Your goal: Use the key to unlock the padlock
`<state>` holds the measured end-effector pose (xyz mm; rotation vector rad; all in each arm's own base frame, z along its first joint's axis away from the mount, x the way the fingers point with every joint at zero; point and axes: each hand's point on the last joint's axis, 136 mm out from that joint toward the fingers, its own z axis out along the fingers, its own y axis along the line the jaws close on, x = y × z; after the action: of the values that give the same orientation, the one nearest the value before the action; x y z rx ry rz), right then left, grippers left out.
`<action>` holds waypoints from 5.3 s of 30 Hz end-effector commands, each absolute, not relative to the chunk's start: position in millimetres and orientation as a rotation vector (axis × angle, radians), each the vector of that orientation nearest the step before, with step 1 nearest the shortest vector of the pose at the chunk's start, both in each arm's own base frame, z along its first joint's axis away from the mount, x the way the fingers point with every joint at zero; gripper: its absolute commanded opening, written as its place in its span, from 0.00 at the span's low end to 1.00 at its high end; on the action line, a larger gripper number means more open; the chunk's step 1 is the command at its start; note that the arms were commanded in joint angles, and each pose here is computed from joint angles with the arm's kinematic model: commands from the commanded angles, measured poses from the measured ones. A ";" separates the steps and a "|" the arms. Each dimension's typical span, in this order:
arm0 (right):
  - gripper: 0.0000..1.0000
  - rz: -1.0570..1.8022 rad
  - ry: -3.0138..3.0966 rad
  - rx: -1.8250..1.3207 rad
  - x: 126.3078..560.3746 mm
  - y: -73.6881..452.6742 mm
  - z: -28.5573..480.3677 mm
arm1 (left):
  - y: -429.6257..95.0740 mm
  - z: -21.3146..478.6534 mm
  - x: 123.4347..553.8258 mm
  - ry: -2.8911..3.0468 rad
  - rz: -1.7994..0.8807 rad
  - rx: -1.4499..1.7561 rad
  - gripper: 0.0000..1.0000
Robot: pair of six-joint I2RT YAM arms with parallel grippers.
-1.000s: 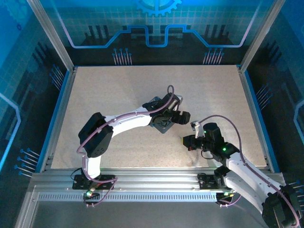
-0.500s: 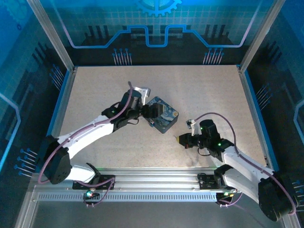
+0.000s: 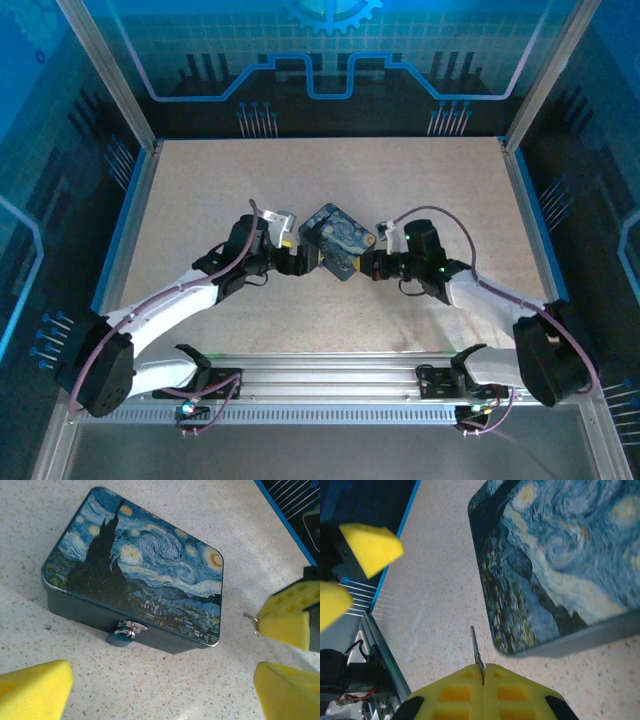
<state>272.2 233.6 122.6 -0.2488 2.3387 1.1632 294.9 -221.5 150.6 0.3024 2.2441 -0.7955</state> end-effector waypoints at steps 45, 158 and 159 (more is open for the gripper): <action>0.00 1.126 2.513 -0.202 332.4 265.8 55.8 | -245.5 36.0 337.0 2.261 -0.903 0.441 0.63; 0.00 0.930 2.128 -0.618 267.3 266.2 135.9 | -280.3 67.7 302.9 2.438 -1.230 -0.035 0.23; 0.00 0.929 2.118 -0.634 262.9 266.4 133.6 | -279.7 67.1 302.6 2.444 -1.230 -0.044 0.23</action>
<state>269.1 263.1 128.2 -0.5659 2.2004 0.9479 305.9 -274.1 53.8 -0.0363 2.4473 -1.1707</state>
